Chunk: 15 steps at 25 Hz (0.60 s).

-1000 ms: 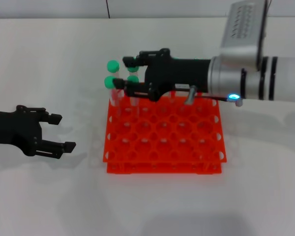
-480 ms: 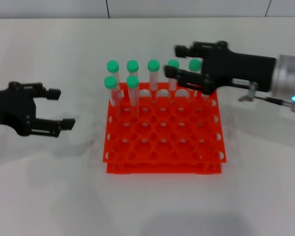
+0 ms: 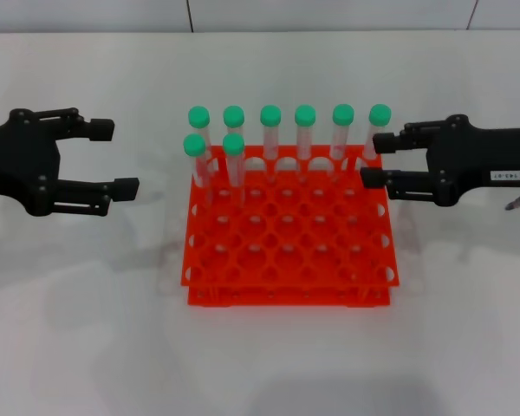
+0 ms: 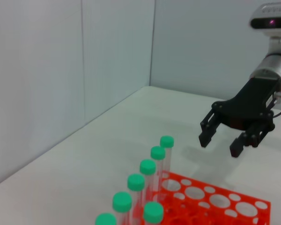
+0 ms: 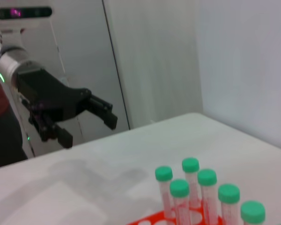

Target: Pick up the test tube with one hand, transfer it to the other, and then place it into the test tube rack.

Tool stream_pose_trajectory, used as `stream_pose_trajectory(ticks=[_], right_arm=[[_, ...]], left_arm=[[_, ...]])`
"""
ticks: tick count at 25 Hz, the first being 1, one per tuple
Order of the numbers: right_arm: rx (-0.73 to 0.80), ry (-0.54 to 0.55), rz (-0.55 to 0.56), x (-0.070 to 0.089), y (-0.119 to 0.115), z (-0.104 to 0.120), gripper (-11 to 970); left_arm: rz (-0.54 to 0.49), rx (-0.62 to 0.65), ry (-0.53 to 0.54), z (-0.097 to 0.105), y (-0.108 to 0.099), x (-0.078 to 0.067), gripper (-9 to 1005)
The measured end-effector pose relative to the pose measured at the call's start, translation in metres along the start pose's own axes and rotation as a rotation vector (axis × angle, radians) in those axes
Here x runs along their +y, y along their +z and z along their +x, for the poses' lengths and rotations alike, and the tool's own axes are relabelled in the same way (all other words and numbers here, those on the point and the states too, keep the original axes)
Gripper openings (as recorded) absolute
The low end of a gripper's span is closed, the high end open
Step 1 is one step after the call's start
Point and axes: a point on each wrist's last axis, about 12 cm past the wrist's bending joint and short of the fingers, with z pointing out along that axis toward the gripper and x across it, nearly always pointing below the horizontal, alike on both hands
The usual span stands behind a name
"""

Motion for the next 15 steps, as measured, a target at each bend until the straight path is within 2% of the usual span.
stream_pose_trajectory(ticks=[15], right_arm=[[0.047,-0.028,0.030,-0.006,-0.010,0.001,532]], left_arm=[[0.035,-0.017,-0.008,-0.001,0.011,-0.005,868]])
